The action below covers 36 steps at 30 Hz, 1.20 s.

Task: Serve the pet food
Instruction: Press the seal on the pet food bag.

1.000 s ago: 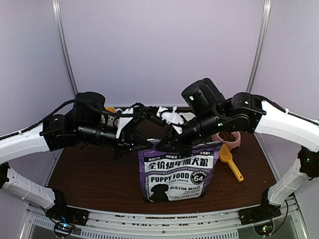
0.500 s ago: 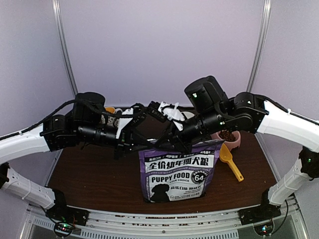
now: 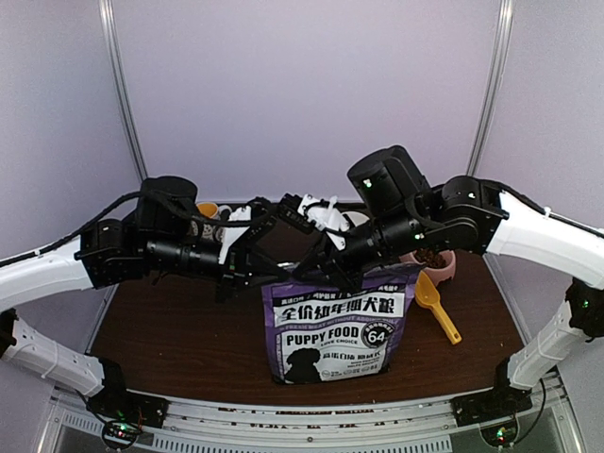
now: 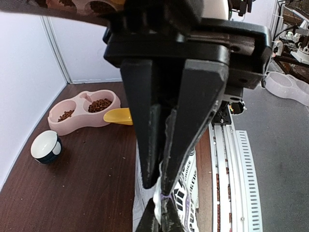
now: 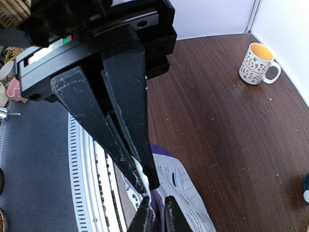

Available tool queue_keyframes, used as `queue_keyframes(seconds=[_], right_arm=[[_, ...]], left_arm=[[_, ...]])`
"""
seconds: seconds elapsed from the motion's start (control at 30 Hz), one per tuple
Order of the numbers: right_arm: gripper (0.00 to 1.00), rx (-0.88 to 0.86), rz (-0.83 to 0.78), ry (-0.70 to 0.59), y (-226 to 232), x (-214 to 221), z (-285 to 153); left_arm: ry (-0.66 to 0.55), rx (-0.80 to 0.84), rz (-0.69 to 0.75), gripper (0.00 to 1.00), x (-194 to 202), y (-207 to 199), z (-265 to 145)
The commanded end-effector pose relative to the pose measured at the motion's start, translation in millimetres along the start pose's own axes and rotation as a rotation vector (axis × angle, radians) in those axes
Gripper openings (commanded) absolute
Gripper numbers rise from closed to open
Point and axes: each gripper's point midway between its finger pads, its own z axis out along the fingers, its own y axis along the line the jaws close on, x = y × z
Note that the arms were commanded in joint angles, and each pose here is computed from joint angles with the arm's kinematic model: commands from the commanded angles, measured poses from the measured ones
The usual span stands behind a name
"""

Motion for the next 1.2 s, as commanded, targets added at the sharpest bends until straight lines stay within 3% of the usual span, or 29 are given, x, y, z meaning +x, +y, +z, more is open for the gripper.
queue_keyframes(seconds=[0.0, 0.17, 0.4, 0.5, 0.7, 0.83, 1.17], right_arm=[[0.08, 0.132, -0.037, 0.063, -20, 18, -14], [0.0, 0.174, -0.049, 0.071, -26, 24, -22], [0.0, 0.151, -0.047, 0.029, -22, 17, -24], [0.0, 0.13, -0.047, 0.008, -18, 13, -24], [0.0, 0.101, -0.045, -0.012, -13, 8, -23], [0.0, 0.085, -0.043, -0.027, -10, 6, -23], [0.0, 0.07, -0.04, -0.043, -7, 5, -24]], left_arm=[[-0.078, -0.003, 0.032, 0.0, -19, -4, -9], [-0.071, -0.007, 0.033, 0.0, -18, -3, -8], [-0.067, -0.01, 0.033, 0.0, -20, -1, -5], [-0.051, -0.007, 0.029, 0.18, -21, 1, 0], [-0.045, -0.006, 0.035, 0.27, -24, 1, 8], [-0.063, -0.003, 0.029, 0.25, -29, 2, 11], [-0.08, 0.016, 0.012, 0.0, -28, -1, 15]])
